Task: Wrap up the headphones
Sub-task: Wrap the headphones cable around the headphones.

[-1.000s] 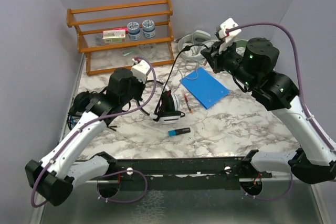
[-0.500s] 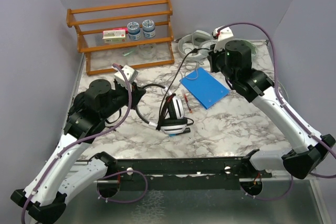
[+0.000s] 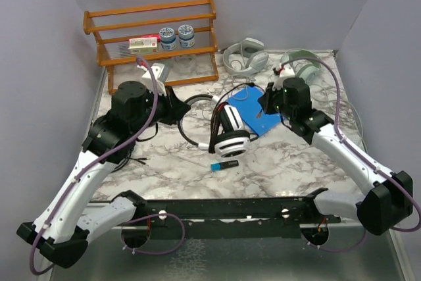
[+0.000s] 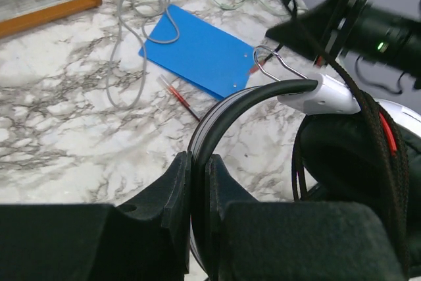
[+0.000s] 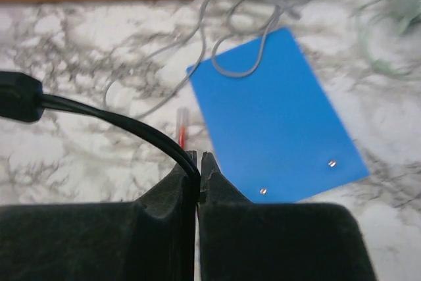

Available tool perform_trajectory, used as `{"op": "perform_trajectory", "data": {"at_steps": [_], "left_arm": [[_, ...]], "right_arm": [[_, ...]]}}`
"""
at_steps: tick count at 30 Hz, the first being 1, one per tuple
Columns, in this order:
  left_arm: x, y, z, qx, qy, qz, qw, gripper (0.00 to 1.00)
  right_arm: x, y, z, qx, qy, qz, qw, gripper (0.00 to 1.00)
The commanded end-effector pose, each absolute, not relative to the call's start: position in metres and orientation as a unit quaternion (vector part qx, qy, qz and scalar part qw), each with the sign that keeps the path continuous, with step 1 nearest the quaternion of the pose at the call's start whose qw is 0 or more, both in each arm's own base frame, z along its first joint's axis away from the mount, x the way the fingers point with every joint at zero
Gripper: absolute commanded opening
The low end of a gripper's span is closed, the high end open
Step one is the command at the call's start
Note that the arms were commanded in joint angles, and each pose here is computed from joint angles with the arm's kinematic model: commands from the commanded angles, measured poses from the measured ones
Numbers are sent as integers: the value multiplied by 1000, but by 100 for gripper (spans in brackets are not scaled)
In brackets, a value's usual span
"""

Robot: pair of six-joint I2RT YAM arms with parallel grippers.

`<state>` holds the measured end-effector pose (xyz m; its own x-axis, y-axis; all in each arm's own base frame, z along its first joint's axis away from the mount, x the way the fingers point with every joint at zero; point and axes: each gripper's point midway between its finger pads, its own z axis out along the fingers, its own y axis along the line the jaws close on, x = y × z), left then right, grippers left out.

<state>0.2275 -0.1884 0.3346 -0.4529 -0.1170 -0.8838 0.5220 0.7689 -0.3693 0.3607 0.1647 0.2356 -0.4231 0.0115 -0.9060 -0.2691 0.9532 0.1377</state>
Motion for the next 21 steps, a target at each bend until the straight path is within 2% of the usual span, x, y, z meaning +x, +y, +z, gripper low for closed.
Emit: {"op": "perform_trajectory", "data": {"at_steps": [1,11,16,21], "left_arm": [[228,-213,383,50,781,-411,467,0],[277,-230,397,-98,774,-458,425,0],[302,-226,372,-177,761,-454,428,0],[317,-231,337,-198,768,-445,416,0]], "right_arm": [[330,199,228,-101,804,258,525,1],[243,255,205,-169,757,420,471,1],[204,277,234,-168,713,499,463,1],[190,287,266,-156,684,551,452,1]]}}
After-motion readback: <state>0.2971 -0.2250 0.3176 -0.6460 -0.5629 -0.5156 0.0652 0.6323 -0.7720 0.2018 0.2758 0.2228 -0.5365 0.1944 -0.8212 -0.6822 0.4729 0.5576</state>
